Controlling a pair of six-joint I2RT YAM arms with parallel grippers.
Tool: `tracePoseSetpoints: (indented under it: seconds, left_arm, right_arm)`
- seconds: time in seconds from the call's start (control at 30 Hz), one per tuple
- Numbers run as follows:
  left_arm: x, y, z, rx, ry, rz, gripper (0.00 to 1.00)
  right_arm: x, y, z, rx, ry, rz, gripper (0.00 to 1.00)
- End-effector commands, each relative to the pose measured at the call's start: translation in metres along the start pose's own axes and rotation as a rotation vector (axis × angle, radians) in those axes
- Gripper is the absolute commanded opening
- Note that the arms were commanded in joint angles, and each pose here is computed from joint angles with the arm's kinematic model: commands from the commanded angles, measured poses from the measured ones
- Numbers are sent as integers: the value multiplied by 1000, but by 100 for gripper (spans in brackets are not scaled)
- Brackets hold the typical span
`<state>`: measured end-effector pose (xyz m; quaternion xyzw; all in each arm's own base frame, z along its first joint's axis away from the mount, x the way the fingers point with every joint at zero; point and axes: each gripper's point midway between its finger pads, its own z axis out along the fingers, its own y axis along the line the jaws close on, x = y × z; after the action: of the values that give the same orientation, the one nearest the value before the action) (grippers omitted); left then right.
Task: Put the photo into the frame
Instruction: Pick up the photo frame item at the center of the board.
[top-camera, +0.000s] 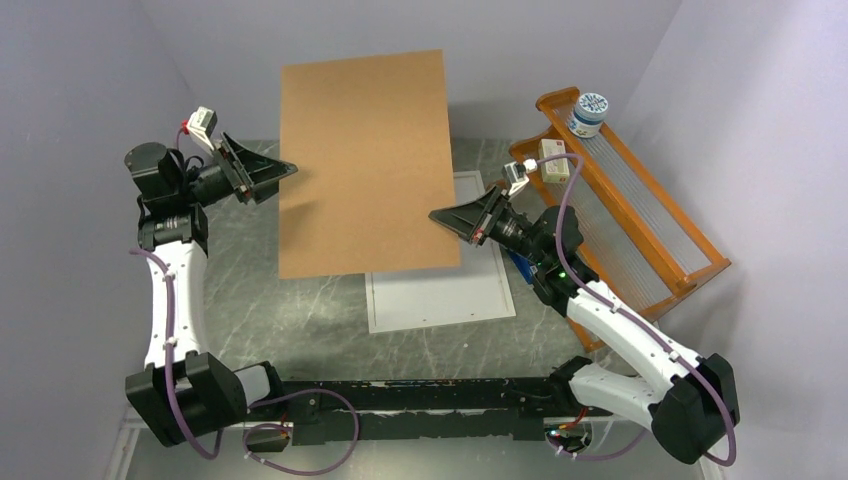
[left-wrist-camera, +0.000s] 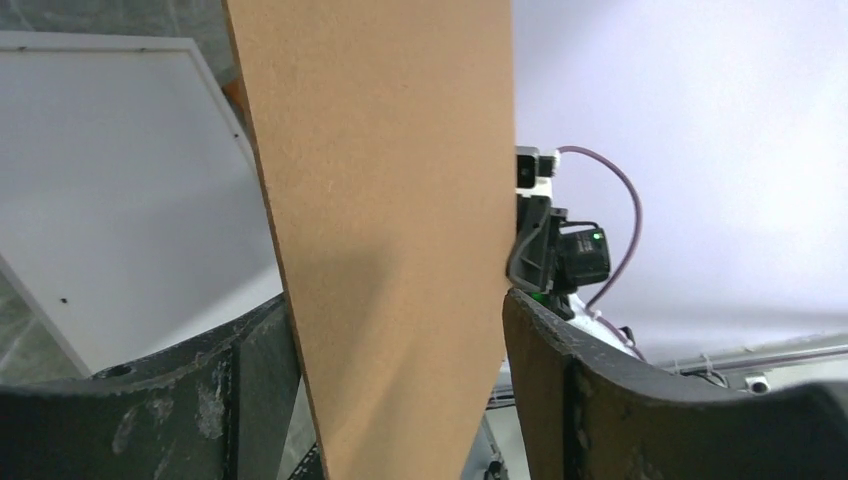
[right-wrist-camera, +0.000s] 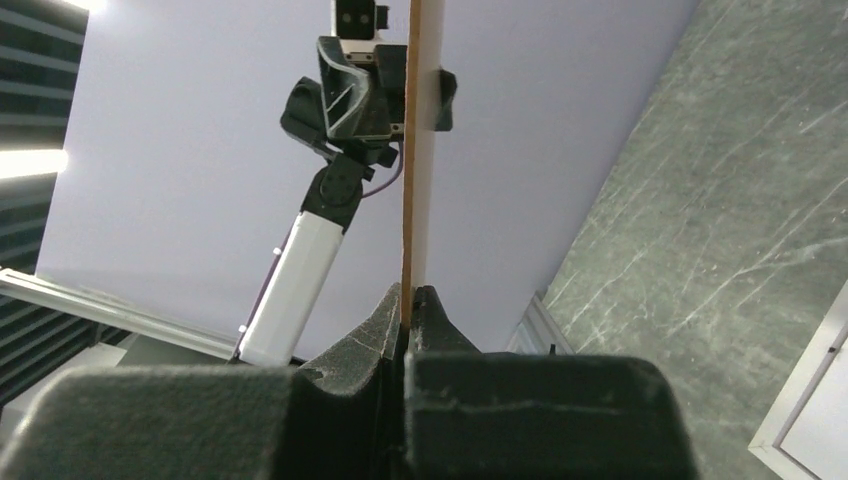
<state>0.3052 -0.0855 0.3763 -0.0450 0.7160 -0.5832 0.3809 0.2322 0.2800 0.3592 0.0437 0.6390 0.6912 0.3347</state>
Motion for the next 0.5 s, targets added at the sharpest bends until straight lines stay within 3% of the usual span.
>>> tracePoseSetpoints:
  seconds: [0.0,0.33,0.47]
  left_arm:
    - [7,-37,-7,81,36,80,72]
    - [14,-51,-2,117,70,99,42]
    - [15,-62,6,163,68,121,38]
  right_arm:
    - [-14,51,-6,-165,-62,-120,0]
    - [-7,37,-3,-138,-13,-122,0]
    - [-3,34,-4,-147,6,-125,0]
